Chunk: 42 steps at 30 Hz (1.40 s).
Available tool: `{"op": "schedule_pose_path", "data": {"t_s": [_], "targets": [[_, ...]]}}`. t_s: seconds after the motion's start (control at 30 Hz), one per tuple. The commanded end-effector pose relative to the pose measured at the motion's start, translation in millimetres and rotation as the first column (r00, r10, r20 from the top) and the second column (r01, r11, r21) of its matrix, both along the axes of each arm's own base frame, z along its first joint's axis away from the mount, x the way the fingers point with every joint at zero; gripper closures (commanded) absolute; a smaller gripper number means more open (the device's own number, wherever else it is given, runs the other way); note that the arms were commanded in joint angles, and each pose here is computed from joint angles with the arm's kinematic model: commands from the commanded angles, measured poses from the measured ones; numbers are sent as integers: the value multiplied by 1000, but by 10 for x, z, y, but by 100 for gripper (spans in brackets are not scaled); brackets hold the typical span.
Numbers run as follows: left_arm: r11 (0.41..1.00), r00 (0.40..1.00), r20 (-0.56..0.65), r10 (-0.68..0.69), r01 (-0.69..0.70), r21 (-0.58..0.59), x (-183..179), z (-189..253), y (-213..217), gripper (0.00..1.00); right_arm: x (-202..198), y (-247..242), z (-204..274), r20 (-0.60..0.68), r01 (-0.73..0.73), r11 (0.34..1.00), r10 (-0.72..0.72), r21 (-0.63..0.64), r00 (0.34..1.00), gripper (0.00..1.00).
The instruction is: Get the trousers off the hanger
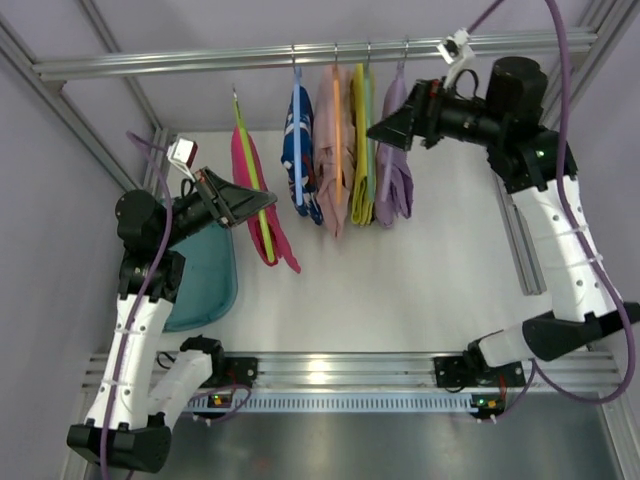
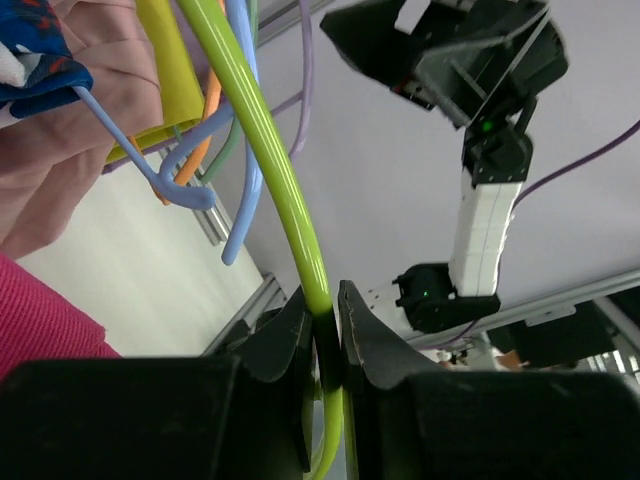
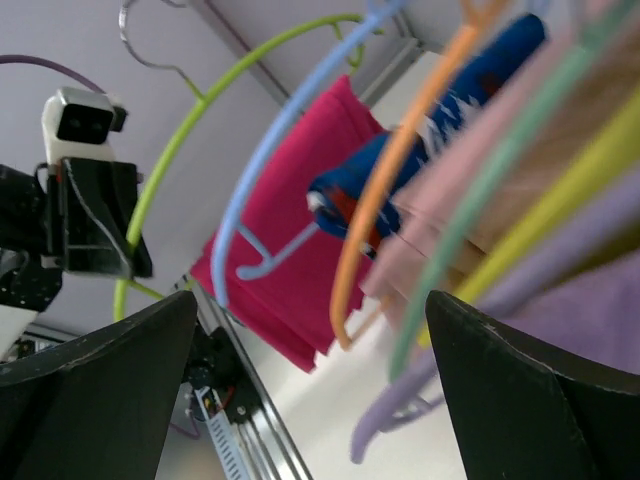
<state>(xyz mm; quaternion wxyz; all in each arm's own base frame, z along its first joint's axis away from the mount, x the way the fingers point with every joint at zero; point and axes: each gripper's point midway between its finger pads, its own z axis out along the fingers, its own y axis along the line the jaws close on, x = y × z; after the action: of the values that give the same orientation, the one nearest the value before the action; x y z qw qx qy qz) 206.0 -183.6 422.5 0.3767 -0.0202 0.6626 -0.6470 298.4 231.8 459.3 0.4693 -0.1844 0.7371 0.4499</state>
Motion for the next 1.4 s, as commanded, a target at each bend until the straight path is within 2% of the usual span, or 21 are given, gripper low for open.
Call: {"op": "schedule_pose_path", "data": {"t_s": [0.0, 0.1, 0.23, 0.4, 0.5, 0.67, 0.77, 0.83, 0.97, 1.03, 1.07, 1.13, 1.17, 1.2, 1.27, 1.3, 1.33, 1.37], "targets": [[997, 890, 456, 4, -40, 69, -356, 468, 40, 100, -241, 468, 684, 151, -104, 988, 86, 118, 985, 1], [994, 879, 477, 2, -54, 95, -394, 453, 48, 100, -472, 939, 858, 182, -196, 969, 168, 149, 969, 1], [991, 869, 495, 2, -68, 115, -420, 468, 58, 100, -678, 1482, 874, 132, -276, 943, 254, 188, 958, 3], [987, 834, 552, 5, -92, 131, -530, 537, 78, 100, -494, 1762, 592, 10, -211, 960, 213, 186, 977, 5], [986, 809, 588, 4, -102, 134, -609, 589, 90, 100, -455, 1942, 440, -38, -234, 953, 246, 193, 969, 3], [985, 795, 607, 9, -113, 134, -649, 610, 99, 100, -700, 2314, 302, -70, -400, 885, 426, 238, 902, 1], [983, 784, 621, 17, -126, 132, -667, 618, 110, 100, -825, 2458, 212, -103, -448, 857, 485, 255, 868, 5], [983, 782, 623, 21, -131, 132, -660, 609, 113, 100, -888, 2521, 223, -102, -475, 837, 516, 273, 851, 17], [978, 779, 625, 35, -155, 139, -609, 560, 128, 100, -1016, 2569, 300, -105, -510, 803, 562, 308, 821, 29], [976, 776, 630, 37, -162, 143, -595, 544, 132, 100, -1083, 2570, 344, -95, -531, 785, 584, 319, 806, 41], [976, 777, 629, 37, -163, 144, -588, 539, 131, 100, -1090, 2581, 333, -103, -531, 784, 586, 322, 803, 51], [975, 774, 632, 41, -169, 144, -577, 545, 135, 100, -1120, 2574, 355, -104, -538, 776, 596, 330, 796, 63], [974, 768, 639, 40, -174, 148, -569, 544, 137, 100, -1126, 2573, 364, -110, -537, 774, 598, 336, 794, 78], [972, 773, 633, 37, -177, 158, -555, 523, 138, 100, -1140, 2562, 389, -108, -539, 770, 602, 341, 791, 85], [960, 746, 665, 47, -219, 177, -538, 566, 168, 94, -1153, 2555, 406, -124, -535, 768, 605, 352, 787, 100], [954, 746, 664, 48, -231, 192, -532, 547, 179, 90, -1162, 2533, 444, -124, -532, 766, 605, 360, 787, 100], [940, 731, 681, 43, -261, 221, -519, 528, 202, 78, -1154, 2520, 457, -129, -528, 767, 603, 364, 787, 100], [926, 725, 686, 59, -296, 233, -479, 510, 236, 75, -1142, 2514, 476, -139, -521, 768, 601, 374, 787, 100]]}}
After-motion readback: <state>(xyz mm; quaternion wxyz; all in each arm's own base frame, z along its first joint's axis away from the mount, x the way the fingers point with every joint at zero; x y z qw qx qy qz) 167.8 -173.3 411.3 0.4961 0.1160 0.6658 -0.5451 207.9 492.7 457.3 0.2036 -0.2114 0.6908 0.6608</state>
